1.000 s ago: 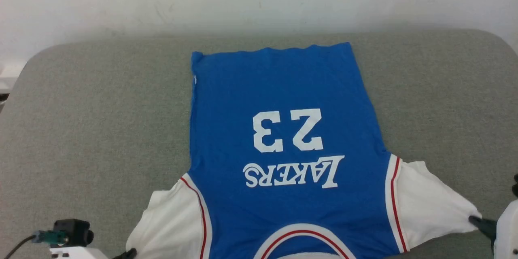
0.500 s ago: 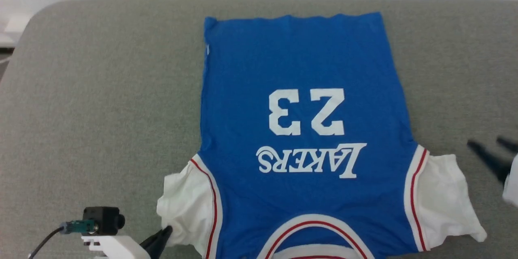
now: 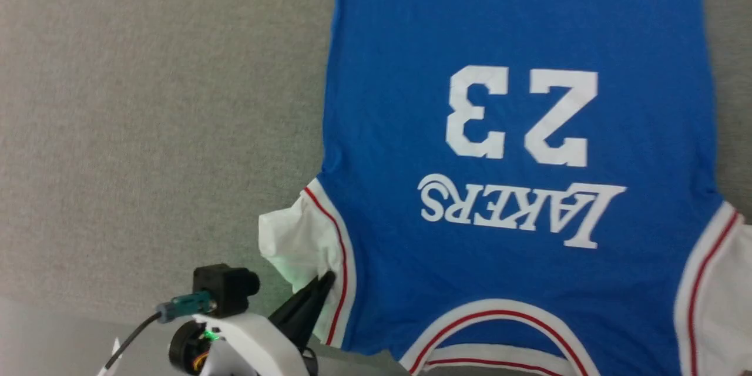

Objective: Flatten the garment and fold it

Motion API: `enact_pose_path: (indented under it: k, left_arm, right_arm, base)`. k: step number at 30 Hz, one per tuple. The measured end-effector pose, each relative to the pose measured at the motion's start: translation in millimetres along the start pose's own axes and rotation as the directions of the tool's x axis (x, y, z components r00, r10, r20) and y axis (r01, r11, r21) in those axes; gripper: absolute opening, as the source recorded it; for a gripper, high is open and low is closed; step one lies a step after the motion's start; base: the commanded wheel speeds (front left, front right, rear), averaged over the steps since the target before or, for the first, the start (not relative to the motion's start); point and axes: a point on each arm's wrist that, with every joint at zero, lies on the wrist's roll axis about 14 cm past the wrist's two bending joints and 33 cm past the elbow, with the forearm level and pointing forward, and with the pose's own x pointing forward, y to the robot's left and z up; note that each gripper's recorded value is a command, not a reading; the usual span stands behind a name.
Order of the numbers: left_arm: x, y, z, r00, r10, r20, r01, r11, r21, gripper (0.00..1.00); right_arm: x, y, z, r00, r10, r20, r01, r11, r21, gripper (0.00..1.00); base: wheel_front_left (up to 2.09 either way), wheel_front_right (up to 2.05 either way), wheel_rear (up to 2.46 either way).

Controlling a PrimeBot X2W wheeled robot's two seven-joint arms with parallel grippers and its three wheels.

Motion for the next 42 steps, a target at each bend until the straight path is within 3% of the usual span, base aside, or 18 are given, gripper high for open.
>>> enact_pose_path:
  k: [8,12,20,21,22,33,42]
  left_arm:
    - [11.8,6.3,-8.5,0.999,0.045,-0.014,-0.045,0.999,-0.020,0.00]
    - [13.7,11.8,-10.6,0.997,0.075,-0.011,-0.075,0.996,-0.038,0.00]
    - [15.6,20.8,-13.4,0.993,0.119,-0.001,-0.119,0.990,-0.071,0.00]
    - [15.8,22.2,-14.1,0.992,0.125,-0.002,-0.125,0.989,-0.073,0.00]
    - [15.9,23.2,-14.7,0.992,0.130,-0.003,-0.130,0.989,-0.075,0.00]
    - [13.9,23.5,-12.2,0.994,0.113,0.010,-0.112,0.992,-0.052,0.00]
    - [-7.7,35.0,-4.7,0.987,0.155,0.043,-0.155,0.988,-0.013,0.00]
  right_arm:
    - [81.8,-5.1,13.2,0.984,-0.045,-0.171,0.034,0.997,-0.063,1.00]
    - [120.8,-0.8,7.3,0.976,-0.033,-0.216,0.032,0.999,-0.007,1.00]
    - [175.2,12.4,-21.8,0.958,-0.024,-0.286,0.027,1.000,0.007,1.00]
    - [178.8,13.6,-22.7,0.958,-0.021,-0.286,0.024,1.000,0.008,0.42]
    - [181.4,14.7,-24.2,0.957,-0.018,-0.289,0.022,1.000,0.007,0.00]
    - [166.4,13.6,-31.4,0.969,-0.021,-0.245,0.017,1.000,-0.018,0.00]
    - [100.6,4.3,-66.4,0.977,-0.011,-0.213,0.011,1.000,0.000,0.00]
  base:
    - [0.00,0.00,0.00]
    - [0.00,0.00,0.00]
    - [0.00,0.00,0.00]
    - [0.00,0.00,0.00]
    - [0.00,0.00,0.00]
    - [0.00,0.00,0.00]
    - [0.00,0.00,0.00]
